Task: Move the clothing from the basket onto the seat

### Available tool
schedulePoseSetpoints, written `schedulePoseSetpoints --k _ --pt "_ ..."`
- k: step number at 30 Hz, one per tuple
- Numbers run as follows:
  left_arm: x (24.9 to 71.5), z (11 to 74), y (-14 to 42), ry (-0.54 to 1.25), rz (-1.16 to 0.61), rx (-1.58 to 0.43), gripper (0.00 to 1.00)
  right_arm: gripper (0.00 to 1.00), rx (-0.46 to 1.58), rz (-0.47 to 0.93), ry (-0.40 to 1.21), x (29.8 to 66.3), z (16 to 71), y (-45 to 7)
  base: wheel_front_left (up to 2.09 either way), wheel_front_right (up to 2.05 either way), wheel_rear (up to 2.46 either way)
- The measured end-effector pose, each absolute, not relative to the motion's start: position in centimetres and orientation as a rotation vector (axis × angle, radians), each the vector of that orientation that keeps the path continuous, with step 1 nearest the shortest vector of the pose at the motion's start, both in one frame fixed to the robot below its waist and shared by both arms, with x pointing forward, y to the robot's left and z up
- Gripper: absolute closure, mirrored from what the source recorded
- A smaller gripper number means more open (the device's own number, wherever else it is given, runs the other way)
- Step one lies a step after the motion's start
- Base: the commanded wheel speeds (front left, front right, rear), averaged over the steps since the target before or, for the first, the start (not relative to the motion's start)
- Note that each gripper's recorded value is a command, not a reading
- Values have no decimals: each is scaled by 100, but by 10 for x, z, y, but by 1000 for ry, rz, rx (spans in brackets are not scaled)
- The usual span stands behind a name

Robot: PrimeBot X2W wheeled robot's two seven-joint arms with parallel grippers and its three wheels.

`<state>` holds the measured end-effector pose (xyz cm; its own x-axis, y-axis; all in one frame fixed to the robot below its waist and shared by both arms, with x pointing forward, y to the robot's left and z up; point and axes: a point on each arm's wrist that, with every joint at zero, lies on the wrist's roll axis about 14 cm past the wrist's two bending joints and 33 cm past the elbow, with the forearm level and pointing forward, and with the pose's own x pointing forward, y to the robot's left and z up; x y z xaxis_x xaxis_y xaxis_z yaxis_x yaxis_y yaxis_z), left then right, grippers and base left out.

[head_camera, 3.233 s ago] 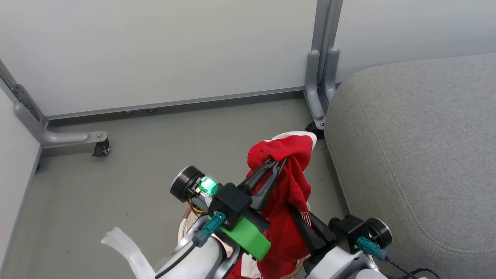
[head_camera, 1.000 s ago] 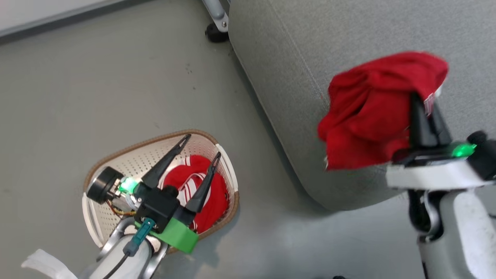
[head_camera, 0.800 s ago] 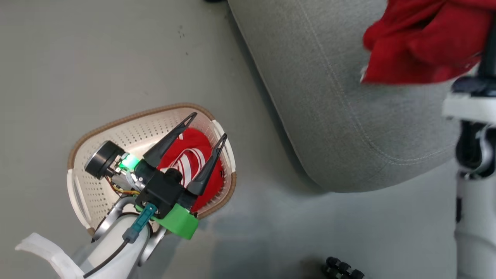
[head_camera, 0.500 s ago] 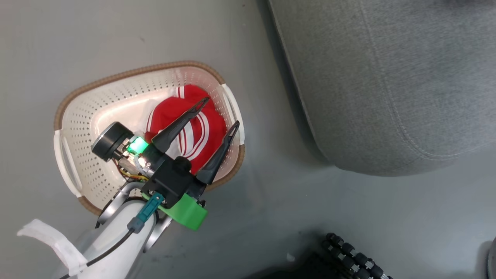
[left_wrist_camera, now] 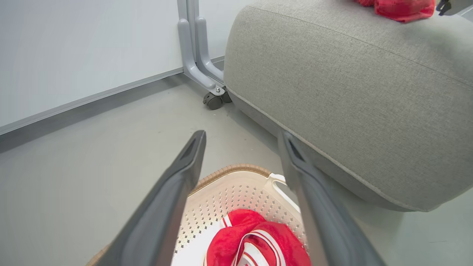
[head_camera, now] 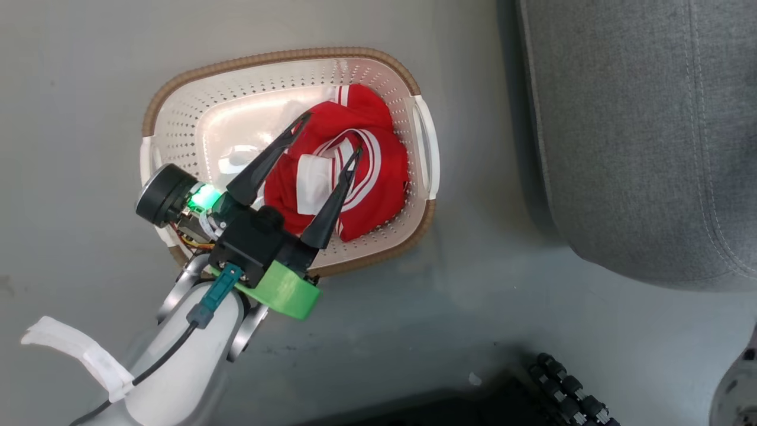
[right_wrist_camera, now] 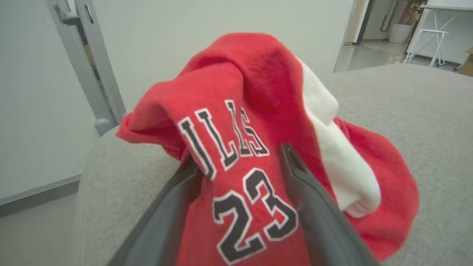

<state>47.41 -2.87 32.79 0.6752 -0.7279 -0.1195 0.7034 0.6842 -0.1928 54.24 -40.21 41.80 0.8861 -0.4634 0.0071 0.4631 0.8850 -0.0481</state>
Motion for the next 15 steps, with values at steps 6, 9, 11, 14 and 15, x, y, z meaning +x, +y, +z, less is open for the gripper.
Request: schedulePoseSetpoints --k 6,9,11,14,15 --pt "474 346 -16 196 -708 -177 0 0 38 -456 39 507 402 -369 0 0 0" --pt "470 355 -8 200 -657 -187 0 0 30 -349 60 501 405 -332 0 0 0" --pt "466 362 -3 203 -627 -195 0 0 27 -278 71 495 408 -309 0 0 0" --pt "462 379 5 184 -573 -207 0 0 58 -159 97 484 408 -264 0 0 0" --pt "460 386 10 176 -548 -209 0 0 69 -109 106 480 408 -247 0 0 0"
